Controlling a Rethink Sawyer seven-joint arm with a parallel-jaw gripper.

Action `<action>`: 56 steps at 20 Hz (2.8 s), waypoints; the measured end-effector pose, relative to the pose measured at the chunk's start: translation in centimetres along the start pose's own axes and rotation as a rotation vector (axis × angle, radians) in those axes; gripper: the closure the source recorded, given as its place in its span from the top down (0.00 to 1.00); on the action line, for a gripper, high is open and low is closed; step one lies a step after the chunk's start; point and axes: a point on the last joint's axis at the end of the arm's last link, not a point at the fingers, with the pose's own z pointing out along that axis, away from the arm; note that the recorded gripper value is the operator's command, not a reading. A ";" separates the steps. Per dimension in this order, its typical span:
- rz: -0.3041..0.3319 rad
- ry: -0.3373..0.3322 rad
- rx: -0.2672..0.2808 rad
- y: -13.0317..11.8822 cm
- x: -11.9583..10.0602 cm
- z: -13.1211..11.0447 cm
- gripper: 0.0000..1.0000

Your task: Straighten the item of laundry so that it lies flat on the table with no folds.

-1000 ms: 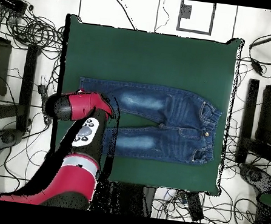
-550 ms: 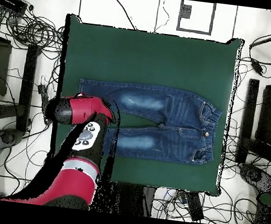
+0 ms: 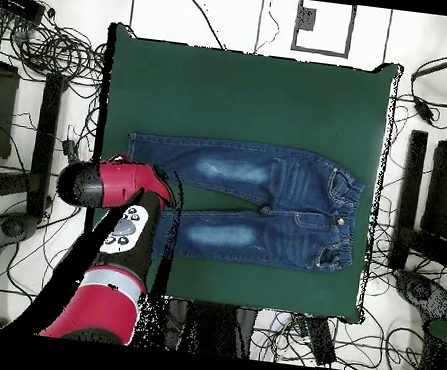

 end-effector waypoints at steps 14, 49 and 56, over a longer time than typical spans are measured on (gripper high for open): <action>0.028 0.004 0.005 -0.4 -0.2 -0.2 0.00; 0.122 -0.087 0.017 -16.9 -18.5 -4.0 0.00; 0.153 -0.082 0.027 -22.2 -23.2 -1.9 0.00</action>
